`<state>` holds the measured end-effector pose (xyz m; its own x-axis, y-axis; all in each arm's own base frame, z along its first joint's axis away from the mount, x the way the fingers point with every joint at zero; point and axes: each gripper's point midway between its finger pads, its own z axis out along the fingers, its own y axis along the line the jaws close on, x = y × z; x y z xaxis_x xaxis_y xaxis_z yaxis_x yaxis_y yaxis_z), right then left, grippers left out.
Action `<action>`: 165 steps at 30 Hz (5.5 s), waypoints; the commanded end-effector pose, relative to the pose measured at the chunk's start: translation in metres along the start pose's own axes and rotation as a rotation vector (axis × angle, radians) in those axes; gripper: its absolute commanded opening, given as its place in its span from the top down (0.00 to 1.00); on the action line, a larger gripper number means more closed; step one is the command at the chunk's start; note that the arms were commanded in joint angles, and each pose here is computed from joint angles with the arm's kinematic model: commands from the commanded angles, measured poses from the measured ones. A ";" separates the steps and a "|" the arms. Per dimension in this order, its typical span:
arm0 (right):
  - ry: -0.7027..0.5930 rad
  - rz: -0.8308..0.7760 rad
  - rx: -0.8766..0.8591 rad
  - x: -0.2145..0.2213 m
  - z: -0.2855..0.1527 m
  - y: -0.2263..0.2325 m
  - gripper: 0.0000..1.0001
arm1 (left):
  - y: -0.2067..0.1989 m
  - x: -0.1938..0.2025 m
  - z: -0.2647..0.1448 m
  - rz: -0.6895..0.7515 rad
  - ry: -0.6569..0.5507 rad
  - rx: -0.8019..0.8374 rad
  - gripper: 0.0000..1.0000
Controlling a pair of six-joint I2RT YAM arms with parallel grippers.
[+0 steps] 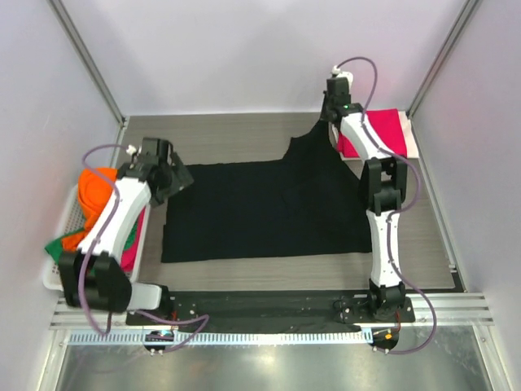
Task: Fold and stack the t-shirts
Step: Fold the tshirt
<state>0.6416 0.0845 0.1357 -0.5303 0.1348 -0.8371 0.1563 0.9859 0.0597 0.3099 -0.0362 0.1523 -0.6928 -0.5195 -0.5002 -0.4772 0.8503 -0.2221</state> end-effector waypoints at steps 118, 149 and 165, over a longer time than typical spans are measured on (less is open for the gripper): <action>0.111 0.426 0.065 0.207 -0.312 -0.121 0.99 | 0.067 -0.029 0.062 -0.204 -0.141 -0.158 1.00; 0.371 0.618 -0.071 0.229 -0.251 -0.051 0.14 | -0.037 0.027 0.083 0.172 0.018 -0.057 0.25; 0.662 0.526 -0.187 0.270 -0.162 0.070 0.14 | 0.019 0.142 0.079 0.163 0.307 -0.210 0.29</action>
<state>0.3775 0.1871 0.0385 -0.7617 0.5865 -0.2755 0.3920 0.7556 0.5248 0.2892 -0.0863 0.0169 -0.8589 -0.3890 -0.3331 -0.4134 0.9106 0.0025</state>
